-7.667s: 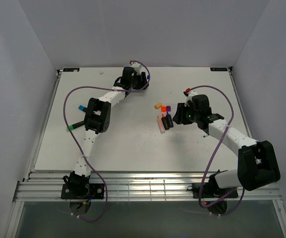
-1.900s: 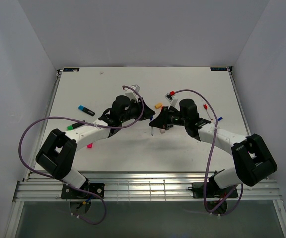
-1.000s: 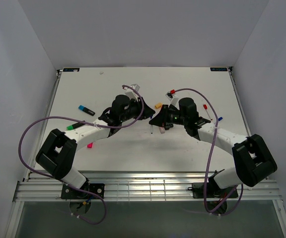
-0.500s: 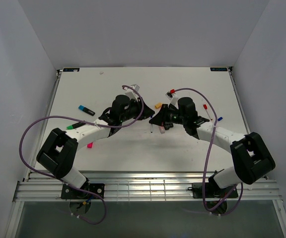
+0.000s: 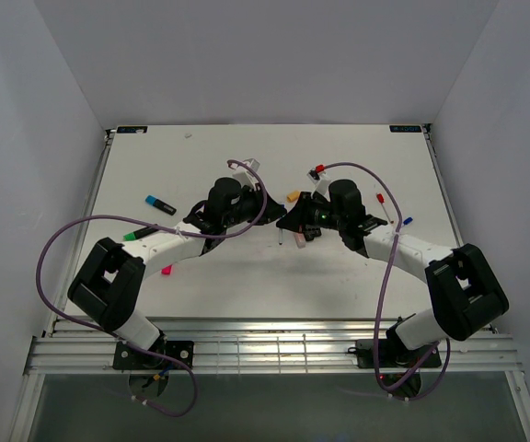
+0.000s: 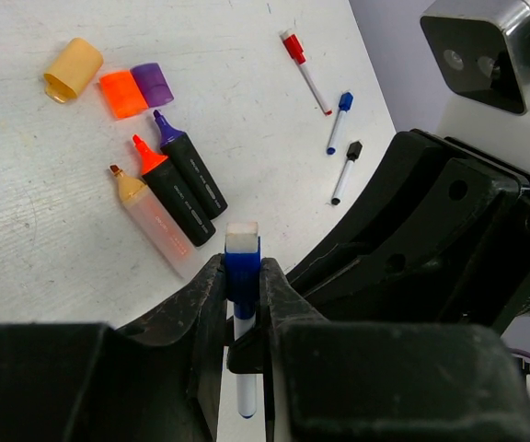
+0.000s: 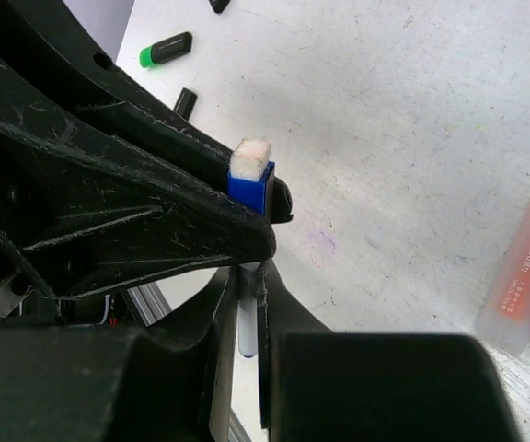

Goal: Open the pen caps

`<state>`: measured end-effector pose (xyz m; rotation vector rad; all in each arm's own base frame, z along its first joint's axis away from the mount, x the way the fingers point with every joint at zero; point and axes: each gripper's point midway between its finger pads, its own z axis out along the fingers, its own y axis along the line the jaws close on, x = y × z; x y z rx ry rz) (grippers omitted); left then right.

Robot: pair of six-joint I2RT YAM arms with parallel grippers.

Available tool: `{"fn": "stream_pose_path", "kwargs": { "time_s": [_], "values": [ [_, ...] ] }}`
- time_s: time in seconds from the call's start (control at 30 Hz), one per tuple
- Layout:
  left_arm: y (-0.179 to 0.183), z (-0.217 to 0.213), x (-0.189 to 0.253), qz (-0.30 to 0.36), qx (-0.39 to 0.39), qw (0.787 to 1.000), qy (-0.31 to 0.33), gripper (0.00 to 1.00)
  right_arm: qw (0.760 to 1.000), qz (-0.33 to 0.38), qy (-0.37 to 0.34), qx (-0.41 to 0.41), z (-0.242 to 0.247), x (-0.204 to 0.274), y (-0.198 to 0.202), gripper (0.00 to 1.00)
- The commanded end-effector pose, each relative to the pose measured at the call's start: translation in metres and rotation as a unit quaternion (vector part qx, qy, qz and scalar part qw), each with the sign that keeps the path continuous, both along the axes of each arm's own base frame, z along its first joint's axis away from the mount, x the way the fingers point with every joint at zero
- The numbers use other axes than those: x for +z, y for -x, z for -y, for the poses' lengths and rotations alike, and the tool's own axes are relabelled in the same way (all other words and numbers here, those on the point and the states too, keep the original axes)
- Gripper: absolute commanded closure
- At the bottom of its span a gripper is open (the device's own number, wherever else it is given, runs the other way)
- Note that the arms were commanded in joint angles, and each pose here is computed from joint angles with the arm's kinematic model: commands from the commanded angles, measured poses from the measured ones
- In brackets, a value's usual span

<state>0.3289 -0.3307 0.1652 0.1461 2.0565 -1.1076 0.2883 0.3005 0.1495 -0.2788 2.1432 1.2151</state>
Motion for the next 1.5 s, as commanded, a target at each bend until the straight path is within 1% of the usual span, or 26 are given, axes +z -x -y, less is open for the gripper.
{"fn": "stream_pose_path", "kwargs": {
  "time_s": [0.0, 0.1, 0.23, 0.27, 0.33, 0.37, 0.43, 0.47, 0.5, 0.53, 0.57, 0.63, 0.73, 0.77, 0.8, 0.83, 0.87, 0.93, 0.97, 1.03, 1.07, 1.13, 1.2, 1.3, 1.4, 1.47],
  "values": [
    [-0.004, -0.001, 0.01, 0.012, 0.004, 1.0, 0.002, 0.87, 0.999, 0.028, -0.016, 0.01, -0.006, 0.018, -0.006, 0.92],
    [-0.008, -0.001, 0.011, 0.009, 0.013, 1.0, -0.003, 1.0, 1.0, 0.022, -0.005, 0.005, -0.004, 0.013, -0.006, 0.92],
    [-0.019, -0.003, 0.01, -0.009, 0.04, 0.999, -0.014, 1.0, 0.999, 0.02, 0.042, -0.011, 0.001, 0.0, -0.005, 0.92],
    [-0.026, -0.004, 0.015, -0.006, 0.056, 0.998, -0.015, 1.0, 0.997, 0.033, 0.065, -0.03, 0.005, -0.003, -0.011, 0.92],
    [-0.033, -0.011, 0.005, -0.034, 0.088, 0.995, -0.039, 1.0, 0.993, 0.042, 0.1, -0.044, 0.006, -0.008, -0.008, 0.92],
    [-0.038, -0.013, 0.002, -0.04, 0.102, 0.993, -0.044, 1.0, 0.985, 0.051, 0.141, -0.085, 0.018, -0.012, -0.016, 0.92],
    [-0.043, -0.018, 0.001, -0.058, 0.129, 0.988, -0.058, 1.0, 0.971, 0.077, 0.2, -0.106, 0.019, -0.017, -0.013, 0.92],
    [-0.047, -0.022, 0.002, -0.06, 0.145, 0.986, -0.062, 1.0, 0.95, 0.092, 0.254, -0.158, 0.037, -0.021, -0.022, 0.92],
    [-0.051, -0.028, 0.005, -0.066, 0.17, 0.981, -0.065, 1.0, 0.937, 0.092, 0.292, -0.166, 0.042, -0.026, -0.02, 0.92],
    [-0.052, -0.029, 0.008, -0.067, 0.178, 0.98, -0.063, 1.0, 0.928, 0.105, 0.315, -0.17, 0.04, -0.027, -0.014, 0.92],
    [-0.054, -0.03, 0.01, -0.069, 0.184, 0.979, -0.061, 1.0, 0.912, 0.115, 0.342, -0.194, 0.048, -0.029, -0.018, 0.92],
    [-0.056, -0.026, 0.018, -0.068, 0.182, 0.98, -0.052, 1.0, 0.908, 0.121, 0.352, -0.191, 0.045, -0.03, -0.015, 0.92],
    [-0.052, -0.015, 0.026, -0.057, 0.149, 0.987, -0.033, 1.0, 0.916, 0.12, 0.342, -0.173, 0.037, -0.03, -0.013, 0.92],
    [-0.05, -0.015, 0.027, -0.047, 0.143, 0.988, -0.027, 1.0, 0.924, 0.123, 0.33, -0.151, 0.031, -0.026, -0.009, 0.92],
    [-0.05, -0.008, 0.04, -0.023, 0.122, 0.992, -0.001, 1.0, 0.93, 0.127, 0.319, -0.134, 0.025, -0.023, -0.007, 0.92],
    [-0.048, -0.009, 0.045, -0.007, 0.111, 0.994, 0.003, 1.0, 0.938, 0.13, 0.298, -0.118, 0.019, -0.021, -0.006, 0.92],
    [-0.044, -0.012, 0.039, -0.009, 0.092, 0.996, 0.005, 1.0, 0.954, 0.13, 0.263, -0.07, 0.005, -0.015, 0.005, 0.92],
    [-0.045, -0.017, 0.042, -0.004, 0.077, 0.997, 0.019, 1.0, 0.968, 0.115, 0.223, -0.025, 0.003, -0.021, 0.017, 0.92],
    [-0.041, -0.029, 0.04, -0.007, 0.067, 0.997, 0.031, 1.0, 0.979, 0.121, 0.162, 0.03, -0.014, -0.007, 0.032, 0.92],
    [-0.042, -0.039, 0.052, 0.013, 0.066, 0.996, 0.054, 1.0, 0.984, 0.119, 0.114, 0.065, -0.015, -0.003, 0.04, 0.92],
    [-0.043, -0.049, 0.059, 0.022, 0.065, 0.996, 0.062, 1.0, 0.985, 0.114, 0.074, 0.106, -0.018, -0.001, 0.055, 0.92],
    [-0.042, -0.056, 0.059, 0.026, 0.061, 0.996, 0.067, 1.0, 0.988, 0.097, 0.026, 0.117, -0.012, 0.005, 0.058, 0.92],
    [-0.041, -0.063, 0.063, 0.033, 0.058, 0.995, 0.076, 1.0, 0.984, 0.094, -0.011, 0.148, -0.014, 0.009, 0.069, 0.92],
    [-0.038, -0.064, 0.065, 0.031, 0.047, 0.994, 0.09, 1.0, 0.983, 0.078, -0.023, 0.163, -0.012, 0.01, 0.07, 0.92],
    [-0.038, -0.062, 0.06, 0.025, 0.041, 0.995, 0.087, 1.0, 0.991, 0.073, -0.007, 0.112, -0.002, 0.005, 0.051, 0.92],
    [-0.04, -0.058, 0.048, 0.006, 0.032, 0.996, 0.079, 1.0, 0.995, 0.071, 0.044, 0.057, 0.01, -0.008, 0.032, 0.92]
  ]
}}
